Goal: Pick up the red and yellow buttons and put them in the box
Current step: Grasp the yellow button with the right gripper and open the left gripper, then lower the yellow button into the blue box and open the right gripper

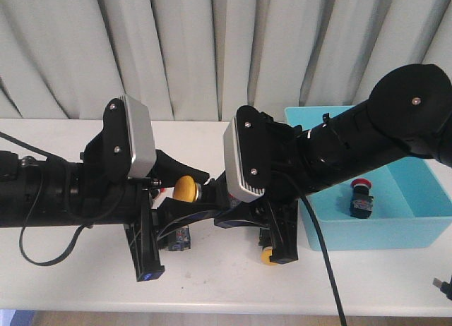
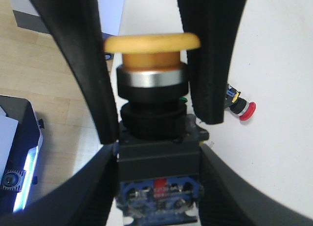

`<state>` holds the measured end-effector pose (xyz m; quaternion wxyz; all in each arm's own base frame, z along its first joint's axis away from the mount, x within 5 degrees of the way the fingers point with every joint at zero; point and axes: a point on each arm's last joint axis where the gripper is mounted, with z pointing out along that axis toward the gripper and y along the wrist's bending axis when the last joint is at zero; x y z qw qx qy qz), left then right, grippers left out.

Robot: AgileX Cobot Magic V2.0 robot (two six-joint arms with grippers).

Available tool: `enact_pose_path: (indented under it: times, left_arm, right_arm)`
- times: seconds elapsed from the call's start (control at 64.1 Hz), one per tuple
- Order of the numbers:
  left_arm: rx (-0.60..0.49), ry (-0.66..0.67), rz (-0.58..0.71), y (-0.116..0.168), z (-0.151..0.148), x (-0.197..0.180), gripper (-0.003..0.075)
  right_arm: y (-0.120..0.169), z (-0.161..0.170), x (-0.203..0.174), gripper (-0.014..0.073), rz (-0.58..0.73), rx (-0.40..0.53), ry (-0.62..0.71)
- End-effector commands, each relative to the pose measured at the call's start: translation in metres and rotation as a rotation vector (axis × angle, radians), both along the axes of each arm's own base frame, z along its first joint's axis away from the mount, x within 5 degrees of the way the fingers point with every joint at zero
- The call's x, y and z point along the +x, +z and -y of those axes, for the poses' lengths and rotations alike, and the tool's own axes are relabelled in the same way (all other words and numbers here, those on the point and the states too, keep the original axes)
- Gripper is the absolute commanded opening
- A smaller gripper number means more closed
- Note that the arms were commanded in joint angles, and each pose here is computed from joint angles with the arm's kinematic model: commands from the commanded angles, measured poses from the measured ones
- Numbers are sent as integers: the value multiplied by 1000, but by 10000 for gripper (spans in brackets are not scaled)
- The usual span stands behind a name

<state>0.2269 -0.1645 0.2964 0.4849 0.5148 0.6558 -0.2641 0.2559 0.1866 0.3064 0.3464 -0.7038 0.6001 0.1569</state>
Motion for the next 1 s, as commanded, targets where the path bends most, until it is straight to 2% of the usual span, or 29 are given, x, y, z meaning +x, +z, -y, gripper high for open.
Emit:
enact_pose_path:
  times: [0.0, 0.203, 0.312, 0.421, 0.546, 0.717, 0.811, 0.92, 0.936, 0.982]
  left_arm:
    - [-81, 3, 12, 18, 2, -2, 258]
    - [-81, 3, 12, 18, 2, -2, 487]
    - [-81, 4, 12, 18, 2, -2, 578]
    - [-79, 4, 13, 18, 2, -2, 606]
    - [-75, 9, 16, 18, 2, -2, 594]
    - [-60, 40, 28, 17, 0, 1, 576]
    - [-56, 54, 32, 17, -1, 2, 575]
    - [-55, 59, 33, 17, -1, 3, 575]
    - [-55, 59, 33, 17, -1, 3, 575]
    - [-55, 60, 33, 17, -1, 3, 575]
  right_arm:
    - [22, 0, -2, 246, 58, 70, -17]
    - [22, 0, -2, 246, 58, 70, -16]
    - [22, 0, -2, 246, 58, 70, -16]
    - [22, 1, -1, 246, 56, 63, -22]
    - [20, 16, 5, 246, 51, -12, -111]
    - [17, 58, 22, 246, 11, -142, -383]
    - [13, 90, 35, 246, -39, -174, -615]
    - [12, 127, 50, 246, -119, -91, -951]
    - [11, 133, 53, 246, -144, -56, -1031]
    - [10, 148, 60, 246, -181, -8, -1160]
